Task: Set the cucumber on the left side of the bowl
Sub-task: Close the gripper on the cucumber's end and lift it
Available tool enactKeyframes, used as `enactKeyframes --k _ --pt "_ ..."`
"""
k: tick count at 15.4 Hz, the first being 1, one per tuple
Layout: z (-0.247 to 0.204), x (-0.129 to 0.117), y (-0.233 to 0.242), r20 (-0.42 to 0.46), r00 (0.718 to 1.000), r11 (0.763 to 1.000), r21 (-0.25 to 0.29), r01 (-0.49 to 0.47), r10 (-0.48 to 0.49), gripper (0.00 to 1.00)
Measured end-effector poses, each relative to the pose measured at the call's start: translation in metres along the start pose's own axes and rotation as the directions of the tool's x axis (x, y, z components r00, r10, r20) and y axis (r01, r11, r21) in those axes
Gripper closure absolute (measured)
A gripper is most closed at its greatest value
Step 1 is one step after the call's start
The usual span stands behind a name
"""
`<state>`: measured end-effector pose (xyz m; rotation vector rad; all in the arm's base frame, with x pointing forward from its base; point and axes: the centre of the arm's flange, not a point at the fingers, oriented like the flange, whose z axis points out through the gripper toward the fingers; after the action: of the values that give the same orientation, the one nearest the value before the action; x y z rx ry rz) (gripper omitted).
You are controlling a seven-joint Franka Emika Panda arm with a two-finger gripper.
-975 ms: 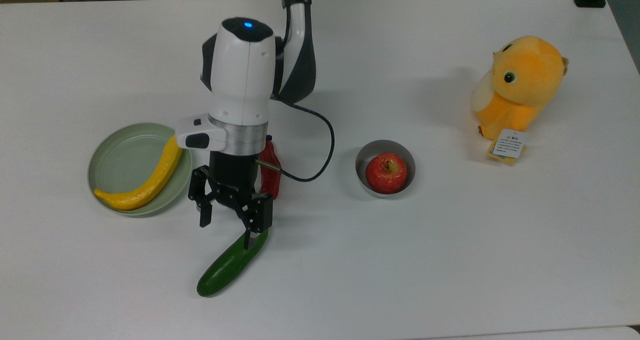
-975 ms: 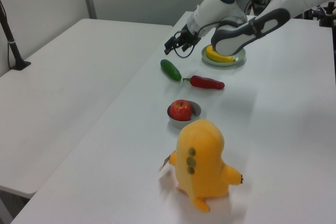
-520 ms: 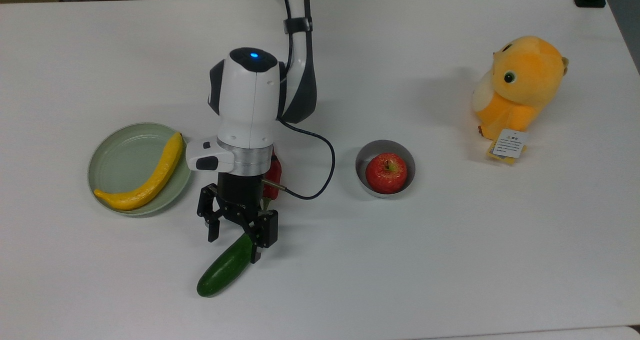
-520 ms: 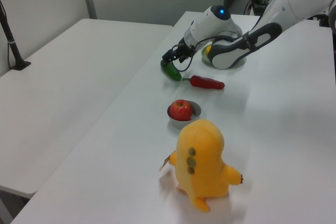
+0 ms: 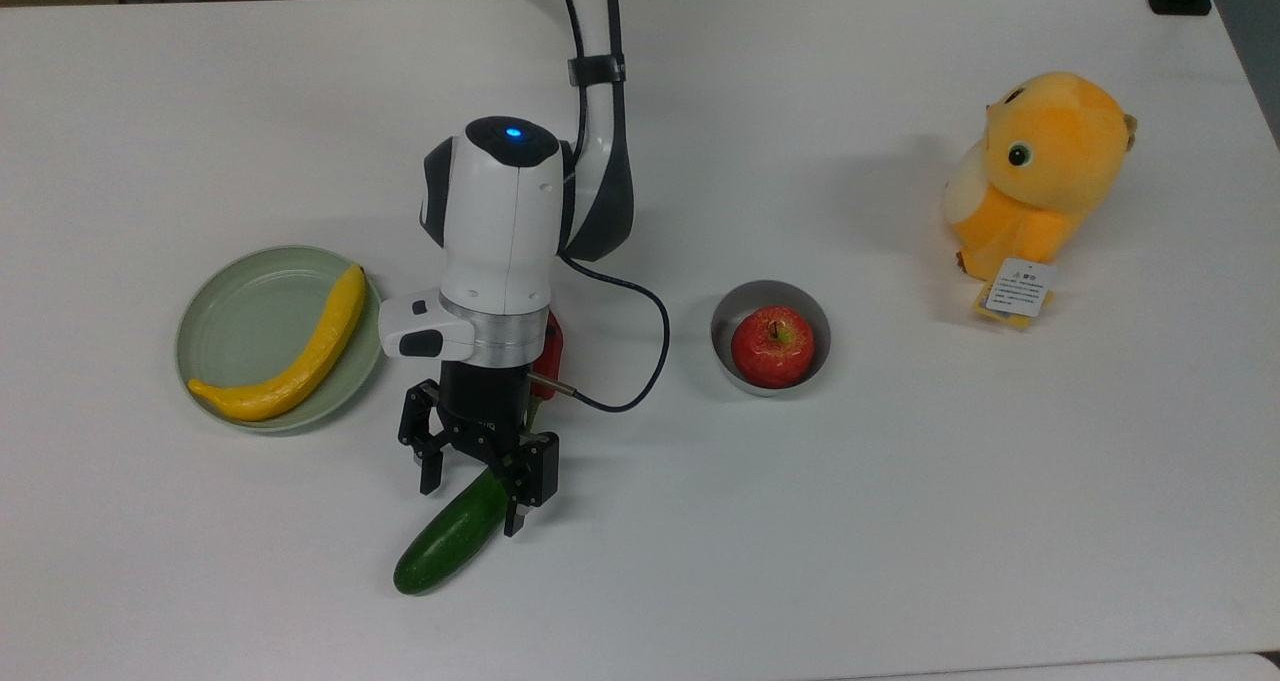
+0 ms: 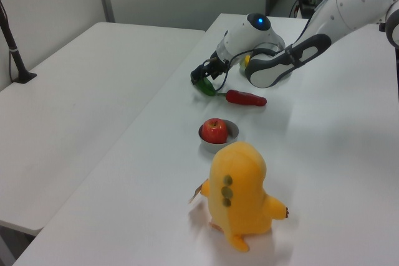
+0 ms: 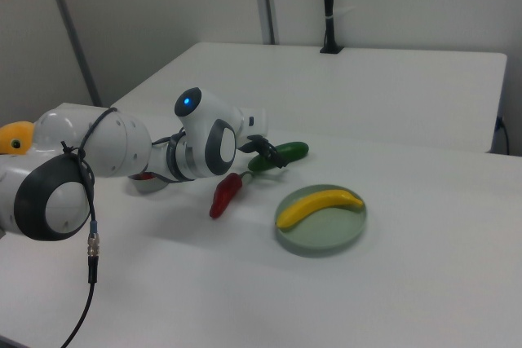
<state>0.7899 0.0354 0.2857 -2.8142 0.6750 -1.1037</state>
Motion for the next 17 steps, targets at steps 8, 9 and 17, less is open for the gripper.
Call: enactKeyframes --k 8,9,17 --pt "0.0028 -0.004 -0.0011 -0.001 1.0 1.0 -0.006 0.029 -0.029 0.09" --pt "0.0028 -0.0048 -0.0019 -0.003 0.999 0.999 -0.009 0.045 -0.045 0.15" --pt "0.0047 -0.01 -0.0047 -0.012 0.993 0.992 -0.024 0.12 -0.12 0.54"
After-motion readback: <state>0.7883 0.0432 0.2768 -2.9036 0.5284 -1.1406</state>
